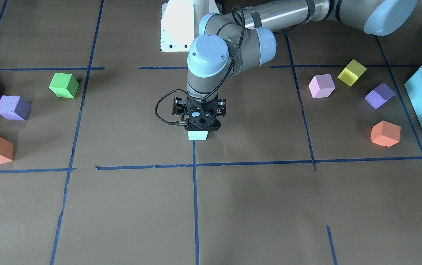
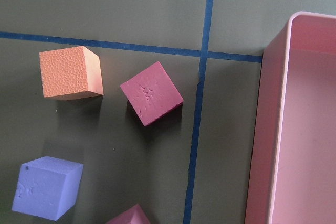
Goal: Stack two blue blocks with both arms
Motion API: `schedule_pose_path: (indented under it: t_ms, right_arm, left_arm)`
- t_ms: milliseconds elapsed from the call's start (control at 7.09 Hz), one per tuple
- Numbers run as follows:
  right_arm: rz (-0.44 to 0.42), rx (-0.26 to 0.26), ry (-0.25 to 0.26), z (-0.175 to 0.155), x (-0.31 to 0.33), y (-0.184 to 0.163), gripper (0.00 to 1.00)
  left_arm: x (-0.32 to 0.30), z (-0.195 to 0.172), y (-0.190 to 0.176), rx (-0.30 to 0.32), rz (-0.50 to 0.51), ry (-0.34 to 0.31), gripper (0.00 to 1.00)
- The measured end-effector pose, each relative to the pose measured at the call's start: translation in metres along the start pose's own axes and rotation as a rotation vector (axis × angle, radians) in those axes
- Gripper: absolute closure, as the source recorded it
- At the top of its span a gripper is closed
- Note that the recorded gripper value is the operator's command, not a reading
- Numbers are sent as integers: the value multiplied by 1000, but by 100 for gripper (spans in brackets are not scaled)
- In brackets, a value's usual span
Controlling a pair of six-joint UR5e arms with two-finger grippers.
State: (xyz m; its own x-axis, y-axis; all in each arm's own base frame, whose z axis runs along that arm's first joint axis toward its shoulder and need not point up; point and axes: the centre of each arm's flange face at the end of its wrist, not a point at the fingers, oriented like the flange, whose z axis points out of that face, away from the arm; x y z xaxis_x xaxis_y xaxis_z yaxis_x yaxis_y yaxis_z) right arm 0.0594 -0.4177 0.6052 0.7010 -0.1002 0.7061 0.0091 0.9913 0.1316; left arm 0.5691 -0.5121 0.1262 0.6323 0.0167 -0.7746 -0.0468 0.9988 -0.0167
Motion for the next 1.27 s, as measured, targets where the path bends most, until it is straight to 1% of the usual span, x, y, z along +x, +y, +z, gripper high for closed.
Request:
schedule_pose_path:
  t_ms: [141, 282, 423, 564, 705, 846, 987, 1128, 1269]
  right_arm:
    - [0, 0, 0, 0, 0, 0, 0]
    - [0, -1, 0, 0, 0, 0, 0]
    - [1, -2, 1, 1, 1, 0, 0]
    - [5, -7, 0, 3, 3, 2, 0]
    - [17, -18, -10, 9, 10, 6, 0]
    - [34, -28, -31, 18, 20, 10, 0]
    - [44, -28, -44, 22, 27, 12, 0]
    - [50, -26, -49, 23, 29, 11, 0]
    - [51, -23, -51, 23, 29, 10, 0]
  left_arm:
    - [2, -9, 3, 6, 3, 11, 0]
    - [4, -29, 9, 14, 6, 25, 0]
    - [4, -57, 18, 20, 3, 29, 0]
    - [-5, -83, 29, 27, -1, 27, 0]
    - [-32, -101, 42, 37, 0, 23, 0]
    - [-78, -111, 51, 54, 17, 13, 0]
    - [-131, -120, 50, 77, 53, -10, 0]
    - [-187, -132, 39, 101, 93, -44, 0]
    - [-247, -146, 25, 104, 124, -68, 0]
